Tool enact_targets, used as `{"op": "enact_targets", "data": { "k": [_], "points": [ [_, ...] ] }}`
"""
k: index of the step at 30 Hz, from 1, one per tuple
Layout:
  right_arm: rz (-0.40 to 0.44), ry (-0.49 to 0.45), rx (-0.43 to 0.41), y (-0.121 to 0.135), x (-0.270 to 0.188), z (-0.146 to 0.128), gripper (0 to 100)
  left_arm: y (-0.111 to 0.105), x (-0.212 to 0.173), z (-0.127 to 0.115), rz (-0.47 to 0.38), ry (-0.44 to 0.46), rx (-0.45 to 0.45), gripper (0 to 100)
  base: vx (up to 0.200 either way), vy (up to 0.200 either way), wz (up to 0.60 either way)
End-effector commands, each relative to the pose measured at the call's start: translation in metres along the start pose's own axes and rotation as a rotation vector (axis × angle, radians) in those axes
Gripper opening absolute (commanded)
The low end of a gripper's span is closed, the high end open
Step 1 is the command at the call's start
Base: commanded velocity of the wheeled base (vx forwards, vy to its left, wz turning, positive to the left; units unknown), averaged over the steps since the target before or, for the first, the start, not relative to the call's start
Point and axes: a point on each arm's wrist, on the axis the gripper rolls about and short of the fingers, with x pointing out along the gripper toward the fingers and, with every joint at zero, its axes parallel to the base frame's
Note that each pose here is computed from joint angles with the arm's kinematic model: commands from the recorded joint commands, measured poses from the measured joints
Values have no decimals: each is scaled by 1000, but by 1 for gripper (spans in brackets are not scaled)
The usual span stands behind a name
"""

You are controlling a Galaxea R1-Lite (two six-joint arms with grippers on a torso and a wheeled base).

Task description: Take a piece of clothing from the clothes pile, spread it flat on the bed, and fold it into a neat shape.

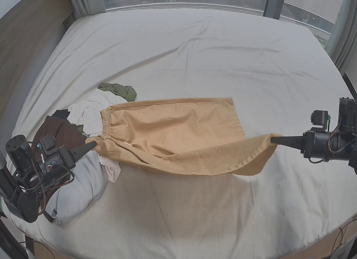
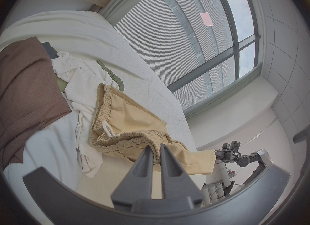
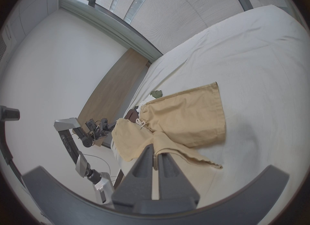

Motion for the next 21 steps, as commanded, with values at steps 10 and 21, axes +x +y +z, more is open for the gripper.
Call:
{"op": "enact_targets", "data": {
  "k": [10,21],
  "points": [
    [8,-2,-15,-17,35,23,0,6,8,6,21,-36,-19,0,0,0,0],
    [1,-20,-20,-33,51,38,0,10,14,11,56,-85,-18,0,0,0,0]
  ]
}}
